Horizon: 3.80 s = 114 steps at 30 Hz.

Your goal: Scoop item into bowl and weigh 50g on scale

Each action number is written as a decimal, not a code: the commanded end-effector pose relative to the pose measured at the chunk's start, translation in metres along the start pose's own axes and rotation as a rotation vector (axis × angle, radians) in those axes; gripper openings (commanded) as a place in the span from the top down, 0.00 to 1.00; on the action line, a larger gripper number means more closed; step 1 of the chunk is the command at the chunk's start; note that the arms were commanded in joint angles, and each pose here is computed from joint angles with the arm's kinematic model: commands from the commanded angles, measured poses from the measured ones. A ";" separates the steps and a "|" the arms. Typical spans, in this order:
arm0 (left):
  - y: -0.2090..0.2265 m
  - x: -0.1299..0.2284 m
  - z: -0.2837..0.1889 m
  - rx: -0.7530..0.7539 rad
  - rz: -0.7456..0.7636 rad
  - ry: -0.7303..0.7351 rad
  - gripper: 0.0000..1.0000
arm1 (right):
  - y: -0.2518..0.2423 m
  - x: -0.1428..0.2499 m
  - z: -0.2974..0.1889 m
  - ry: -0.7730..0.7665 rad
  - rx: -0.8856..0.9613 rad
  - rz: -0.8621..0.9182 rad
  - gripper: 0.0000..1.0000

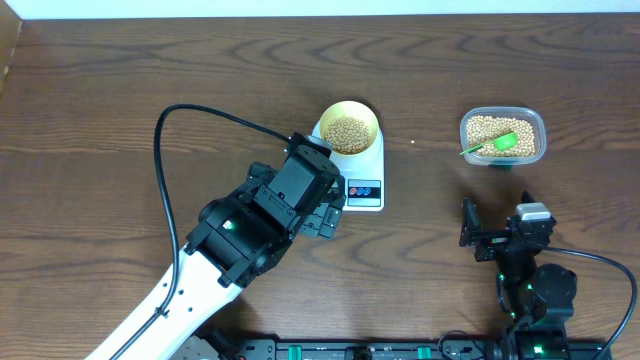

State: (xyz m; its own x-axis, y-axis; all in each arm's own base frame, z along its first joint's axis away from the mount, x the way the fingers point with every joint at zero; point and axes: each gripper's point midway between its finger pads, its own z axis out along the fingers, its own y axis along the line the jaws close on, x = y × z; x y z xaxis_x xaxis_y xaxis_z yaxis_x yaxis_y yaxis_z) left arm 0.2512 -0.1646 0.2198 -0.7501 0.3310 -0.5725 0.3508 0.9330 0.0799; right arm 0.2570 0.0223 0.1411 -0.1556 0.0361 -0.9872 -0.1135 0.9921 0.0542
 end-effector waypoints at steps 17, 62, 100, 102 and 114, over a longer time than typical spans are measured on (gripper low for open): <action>0.004 -0.004 -0.002 -0.019 0.009 -0.010 0.00 | 0.013 0.005 -0.001 0.017 -0.085 -0.031 0.01; 0.004 -0.004 -0.002 -0.019 0.009 -0.010 0.00 | 0.016 -0.017 -0.015 -0.091 -0.091 -0.049 0.01; 0.098 -0.007 -0.125 -0.063 -0.251 -0.471 0.02 | 0.016 -0.017 -0.015 -0.091 -0.092 -0.049 0.01; 0.102 0.003 -0.132 -0.066 -0.253 -0.502 0.02 | 0.016 -0.017 -0.015 -0.091 -0.091 -0.049 0.01; 0.114 0.044 -0.105 -0.102 -0.285 -0.763 0.02 | 0.016 -0.017 -0.015 -0.091 -0.091 -0.049 0.01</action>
State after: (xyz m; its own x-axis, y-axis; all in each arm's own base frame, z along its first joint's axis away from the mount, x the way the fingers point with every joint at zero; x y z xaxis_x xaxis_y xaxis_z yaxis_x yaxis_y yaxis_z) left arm 0.1967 -0.0208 0.3064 -0.2230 -0.1124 -0.9683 0.0617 0.9897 -0.1291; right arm 0.2430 0.0371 0.1608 -0.0637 0.0128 -0.9979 -0.2112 0.9771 0.0260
